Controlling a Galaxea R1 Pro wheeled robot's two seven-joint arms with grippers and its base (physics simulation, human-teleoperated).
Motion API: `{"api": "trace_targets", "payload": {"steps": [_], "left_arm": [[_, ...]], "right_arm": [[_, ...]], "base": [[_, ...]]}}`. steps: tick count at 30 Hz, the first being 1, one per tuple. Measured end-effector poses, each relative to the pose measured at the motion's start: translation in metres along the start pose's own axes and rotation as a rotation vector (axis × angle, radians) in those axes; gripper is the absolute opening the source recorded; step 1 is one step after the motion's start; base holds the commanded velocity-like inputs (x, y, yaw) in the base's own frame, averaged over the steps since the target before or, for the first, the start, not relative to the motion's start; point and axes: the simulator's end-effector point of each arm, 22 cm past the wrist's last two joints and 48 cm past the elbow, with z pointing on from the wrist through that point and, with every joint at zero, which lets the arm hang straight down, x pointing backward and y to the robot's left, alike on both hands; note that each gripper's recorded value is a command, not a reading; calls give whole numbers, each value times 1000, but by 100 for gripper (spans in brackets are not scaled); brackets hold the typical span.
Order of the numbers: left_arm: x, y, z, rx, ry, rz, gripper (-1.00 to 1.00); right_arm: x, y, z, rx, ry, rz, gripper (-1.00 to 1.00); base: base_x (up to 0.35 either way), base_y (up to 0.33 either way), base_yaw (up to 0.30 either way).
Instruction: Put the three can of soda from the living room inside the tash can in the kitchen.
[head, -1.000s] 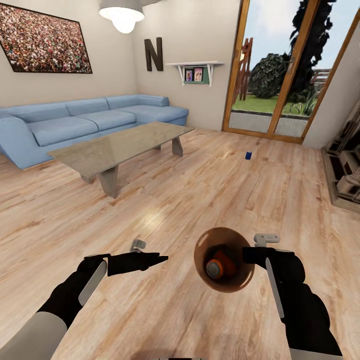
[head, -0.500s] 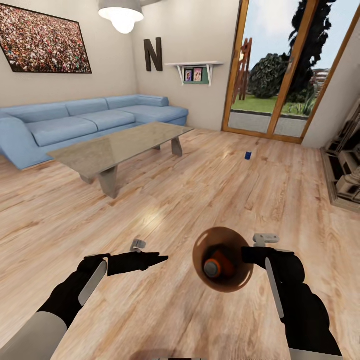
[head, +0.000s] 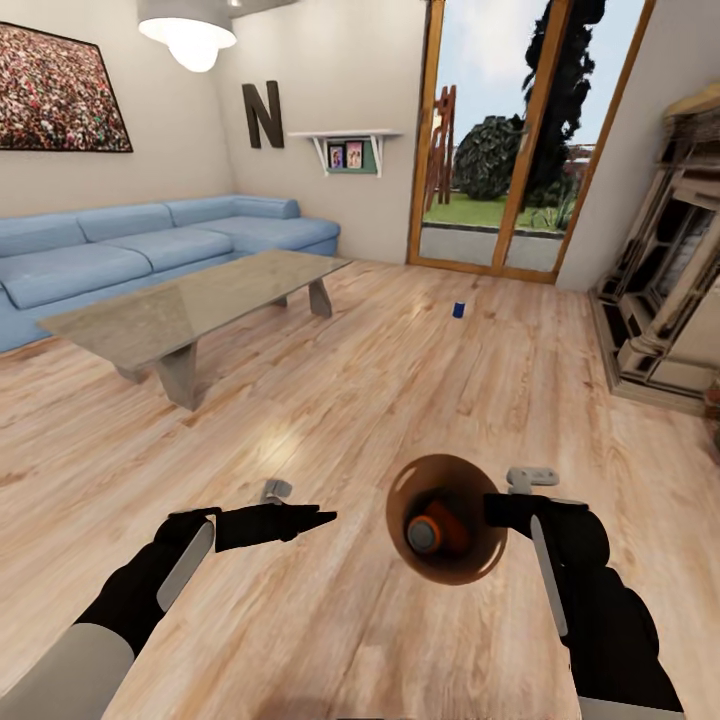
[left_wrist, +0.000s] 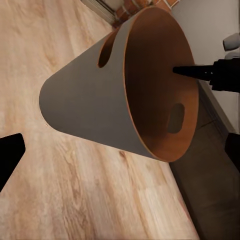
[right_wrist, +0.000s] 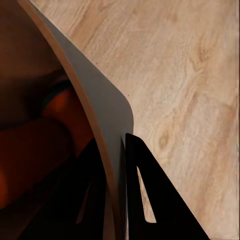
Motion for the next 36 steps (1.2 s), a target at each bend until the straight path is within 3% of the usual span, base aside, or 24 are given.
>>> {"api": "trace_targets", "payload": {"steps": [15, 36], "left_arm": [[-4, -5, -1, 3, -5, 11, 100], [-7, -10, -1, 1, -6, 21, 100]], "right_arm": [[-5, -1, -5, 3, -12, -2, -100], [-10, -4, -11, 13, -27, -8, -100]], "base": [[9, 0, -240], [318, 0, -204]]}}
